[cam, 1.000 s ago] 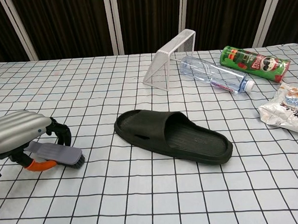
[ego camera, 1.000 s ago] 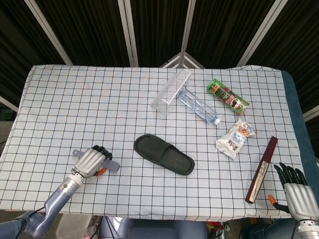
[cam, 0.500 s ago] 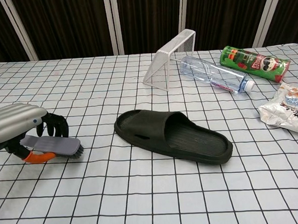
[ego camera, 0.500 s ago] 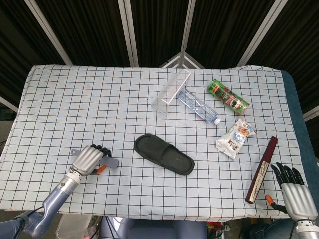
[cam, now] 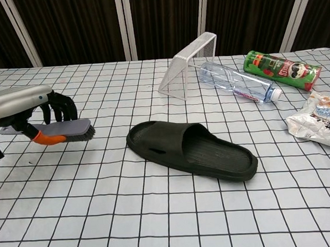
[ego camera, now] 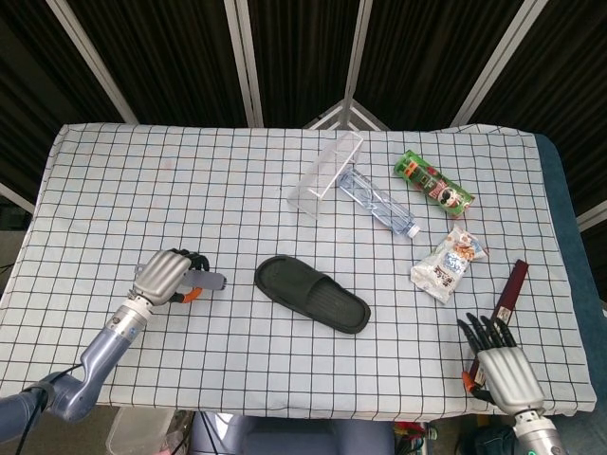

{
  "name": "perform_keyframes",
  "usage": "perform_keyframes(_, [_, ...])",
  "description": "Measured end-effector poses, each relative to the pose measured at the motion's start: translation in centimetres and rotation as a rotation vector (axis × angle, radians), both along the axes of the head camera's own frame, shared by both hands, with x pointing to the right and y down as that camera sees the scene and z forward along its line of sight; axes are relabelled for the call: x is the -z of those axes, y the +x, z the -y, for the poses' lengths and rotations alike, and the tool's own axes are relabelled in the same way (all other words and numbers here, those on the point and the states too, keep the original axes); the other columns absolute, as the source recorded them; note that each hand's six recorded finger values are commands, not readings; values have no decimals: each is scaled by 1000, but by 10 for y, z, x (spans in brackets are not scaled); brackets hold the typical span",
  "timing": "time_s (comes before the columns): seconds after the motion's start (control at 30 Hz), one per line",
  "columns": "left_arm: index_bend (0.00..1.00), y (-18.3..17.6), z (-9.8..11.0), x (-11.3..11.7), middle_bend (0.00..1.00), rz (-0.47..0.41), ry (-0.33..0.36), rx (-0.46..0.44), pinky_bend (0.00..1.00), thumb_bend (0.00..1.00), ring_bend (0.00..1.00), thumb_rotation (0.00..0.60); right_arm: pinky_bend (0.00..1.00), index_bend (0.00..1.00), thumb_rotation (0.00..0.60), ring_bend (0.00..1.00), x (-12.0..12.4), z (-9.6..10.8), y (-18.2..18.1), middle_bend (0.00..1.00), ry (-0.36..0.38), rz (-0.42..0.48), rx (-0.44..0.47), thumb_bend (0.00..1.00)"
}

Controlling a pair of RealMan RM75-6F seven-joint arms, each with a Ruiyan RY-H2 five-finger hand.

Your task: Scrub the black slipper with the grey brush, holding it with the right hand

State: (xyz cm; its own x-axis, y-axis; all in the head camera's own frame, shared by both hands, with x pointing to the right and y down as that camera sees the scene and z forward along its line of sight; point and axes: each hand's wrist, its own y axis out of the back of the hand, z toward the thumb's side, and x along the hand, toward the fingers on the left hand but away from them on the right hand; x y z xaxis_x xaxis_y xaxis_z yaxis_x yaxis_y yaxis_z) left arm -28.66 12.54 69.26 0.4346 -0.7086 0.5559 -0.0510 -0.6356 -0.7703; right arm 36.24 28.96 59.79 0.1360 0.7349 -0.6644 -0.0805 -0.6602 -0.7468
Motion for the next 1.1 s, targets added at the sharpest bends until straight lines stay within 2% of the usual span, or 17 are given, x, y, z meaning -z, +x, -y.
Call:
perform_keyframes(0.2, [538,15,31,6,571,-19,8,-17,435,678,397,600,0,0,524,0,-25,6,-44,0,-46,25,105,509])
perform_keyframes(0.5, [536,45,48,8,568,-44,-5,-51,433,678,396,600,0,0,524,0,-48,13,-112,0,-64,92,239,522])
perform_keyframes(0.77, [534,74,58,6,567,-69,-28,-65,429,678,396,600,0,0,524,0,-58,19,-148,0,-74,148,274,523])
perform_keyframes(1.1, [527,92,65,1,565,-78,-46,-77,423,682,396,600,0,0,524,0,-65,23,-171,0,-99,172,295,524])
